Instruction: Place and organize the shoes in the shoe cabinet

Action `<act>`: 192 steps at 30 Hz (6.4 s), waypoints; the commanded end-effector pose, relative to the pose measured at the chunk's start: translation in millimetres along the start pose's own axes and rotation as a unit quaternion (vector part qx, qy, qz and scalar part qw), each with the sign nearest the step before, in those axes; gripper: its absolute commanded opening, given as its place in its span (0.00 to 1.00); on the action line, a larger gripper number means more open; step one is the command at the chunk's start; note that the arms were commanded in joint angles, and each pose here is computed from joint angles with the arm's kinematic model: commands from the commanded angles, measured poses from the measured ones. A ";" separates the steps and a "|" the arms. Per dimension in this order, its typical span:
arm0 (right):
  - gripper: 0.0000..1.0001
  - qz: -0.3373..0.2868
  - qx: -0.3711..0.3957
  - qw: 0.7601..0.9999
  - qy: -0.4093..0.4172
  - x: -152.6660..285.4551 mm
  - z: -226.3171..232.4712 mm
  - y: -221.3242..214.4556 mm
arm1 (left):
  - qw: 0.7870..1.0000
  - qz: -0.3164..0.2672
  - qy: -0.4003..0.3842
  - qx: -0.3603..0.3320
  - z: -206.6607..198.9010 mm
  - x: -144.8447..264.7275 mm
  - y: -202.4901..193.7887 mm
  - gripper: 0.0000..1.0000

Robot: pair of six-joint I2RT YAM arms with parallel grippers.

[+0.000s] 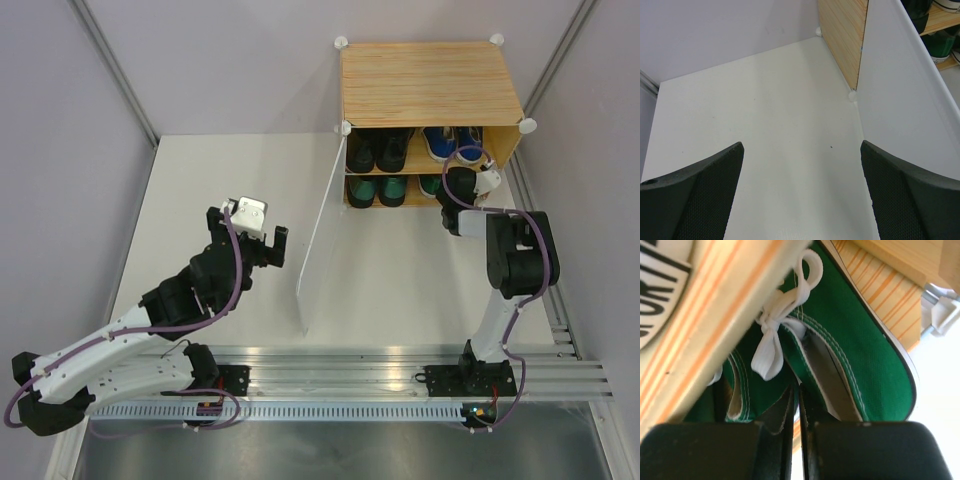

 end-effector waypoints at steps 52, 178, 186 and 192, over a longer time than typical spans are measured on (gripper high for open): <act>0.20 0.028 0.038 0.995 0.092 95.5 -6.6 18.6 | 1.000 -0.013 -0.013 0.002 2.4 3.2 6.3 1.00; 0.32 0.138 0.043 0.982 0.124 152.1 -28.3 55.4 | 0.994 0.025 0.100 0.035 20.1 -14.4 -3.5 1.00; 0.53 0.018 0.072 0.979 0.191 245.5 12.9 129.9 | 0.973 0.077 0.117 0.185 67.0 -40.0 -10.2 1.00; 0.71 -0.024 0.073 0.977 0.200 280.8 -6.0 129.1 | 0.965 0.104 0.102 0.219 67.5 -38.1 -28.0 1.00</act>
Point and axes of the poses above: each gripper's point midway between its finger pads, its own x axis back along the fingers, its own z axis along the line the jaws close on, y = z × x, the point moved 7 cm from there along x, back along the fingers, and after that the axes turned 7 degrees about -x, right-handed, at the moved point
